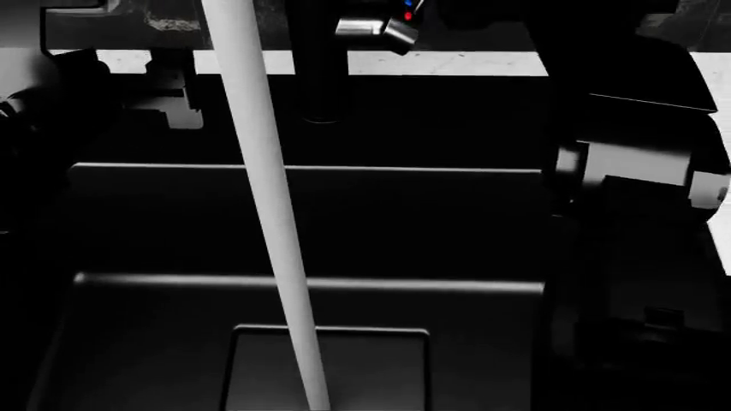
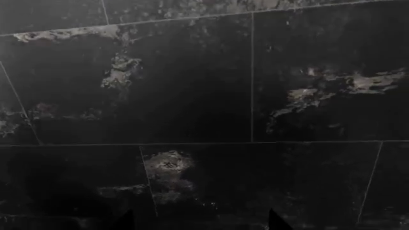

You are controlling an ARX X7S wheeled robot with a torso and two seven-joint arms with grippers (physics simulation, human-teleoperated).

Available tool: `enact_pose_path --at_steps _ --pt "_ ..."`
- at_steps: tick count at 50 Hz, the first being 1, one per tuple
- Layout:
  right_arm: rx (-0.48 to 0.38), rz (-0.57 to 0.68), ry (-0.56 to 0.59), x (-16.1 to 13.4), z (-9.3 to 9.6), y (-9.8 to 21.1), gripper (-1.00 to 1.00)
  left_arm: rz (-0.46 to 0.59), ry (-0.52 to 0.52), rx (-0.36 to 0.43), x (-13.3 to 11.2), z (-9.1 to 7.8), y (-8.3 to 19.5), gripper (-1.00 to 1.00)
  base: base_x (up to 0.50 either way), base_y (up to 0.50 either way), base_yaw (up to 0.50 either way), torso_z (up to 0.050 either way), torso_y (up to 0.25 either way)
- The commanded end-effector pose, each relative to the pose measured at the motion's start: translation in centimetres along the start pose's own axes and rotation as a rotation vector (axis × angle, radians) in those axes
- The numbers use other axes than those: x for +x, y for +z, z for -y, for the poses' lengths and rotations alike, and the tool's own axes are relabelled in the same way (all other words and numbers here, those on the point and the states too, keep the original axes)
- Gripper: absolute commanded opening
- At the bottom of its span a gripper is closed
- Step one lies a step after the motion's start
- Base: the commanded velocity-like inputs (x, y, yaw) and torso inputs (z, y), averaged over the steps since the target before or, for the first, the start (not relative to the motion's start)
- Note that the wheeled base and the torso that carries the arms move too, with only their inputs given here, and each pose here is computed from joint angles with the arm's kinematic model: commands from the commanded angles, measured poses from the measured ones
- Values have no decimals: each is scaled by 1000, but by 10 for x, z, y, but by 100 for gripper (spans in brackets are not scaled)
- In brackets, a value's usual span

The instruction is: Pick the eggplants and mangos from the sink and place them in one bowl. Place the bell pepper in the other bowl. Then turn off the sink faucet.

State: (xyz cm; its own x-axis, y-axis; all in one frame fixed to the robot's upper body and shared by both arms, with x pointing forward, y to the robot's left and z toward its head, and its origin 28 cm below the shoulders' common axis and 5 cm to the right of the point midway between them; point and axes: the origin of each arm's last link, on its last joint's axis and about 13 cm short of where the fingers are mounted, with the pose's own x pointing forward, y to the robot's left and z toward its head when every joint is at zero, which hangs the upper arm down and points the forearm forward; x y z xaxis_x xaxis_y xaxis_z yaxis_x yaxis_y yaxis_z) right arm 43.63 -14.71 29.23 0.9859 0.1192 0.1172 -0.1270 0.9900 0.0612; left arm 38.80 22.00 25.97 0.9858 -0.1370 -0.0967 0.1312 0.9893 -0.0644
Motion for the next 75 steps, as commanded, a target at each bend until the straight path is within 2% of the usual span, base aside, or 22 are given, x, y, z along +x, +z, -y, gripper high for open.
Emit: enact_pose_path --at_steps 1,4,8,10,17,31,45,61,69,75 --pt "-67 -173 -86 -9 12 -49 100 -6 -1 5 0 1 -2 100 0 0 0 0 0" --pt "-57 -121 -104 -7 18 -33 100 -4 -1 2 0 1 -2 100 0 0 0 0 0" --pt "-54 -30 -116 -6 26 5 100 -6 -1 2 1 0 -2 100 0 0 0 0 0" --pt "-68 -21 -129 -8 30 12 100 -6 -1 3 1 0 -2 100 0 0 0 0 0" --pt "-69 -104 -90 -8 25 -14 100 -9 1 7 0 -2 -4 100 0 0 0 0 0" --pt "-61 -169 -9 -9 25 -9 100 -16 -10 -2 1 -1 -6 100 0 0 0 0 0" --pt "-53 -147 55 -10 29 -10 100 -13 -11 -1 1 -4 -7 100 0 0 0 0 0" --pt "-69 -135 63 -10 30 -7 100 3 -20 5 1 -1 -3 100 0 0 0 6 -105" --pt "-91 -95 63 -9 31 -7 100 -8 -32 -19 0 -1 -1 100 0 0 0 2 -13" --pt "-69 -41 70 -8 31 -8 100 -12 -31 -30 -1 -2 -1 100 0 0 0 0 0"
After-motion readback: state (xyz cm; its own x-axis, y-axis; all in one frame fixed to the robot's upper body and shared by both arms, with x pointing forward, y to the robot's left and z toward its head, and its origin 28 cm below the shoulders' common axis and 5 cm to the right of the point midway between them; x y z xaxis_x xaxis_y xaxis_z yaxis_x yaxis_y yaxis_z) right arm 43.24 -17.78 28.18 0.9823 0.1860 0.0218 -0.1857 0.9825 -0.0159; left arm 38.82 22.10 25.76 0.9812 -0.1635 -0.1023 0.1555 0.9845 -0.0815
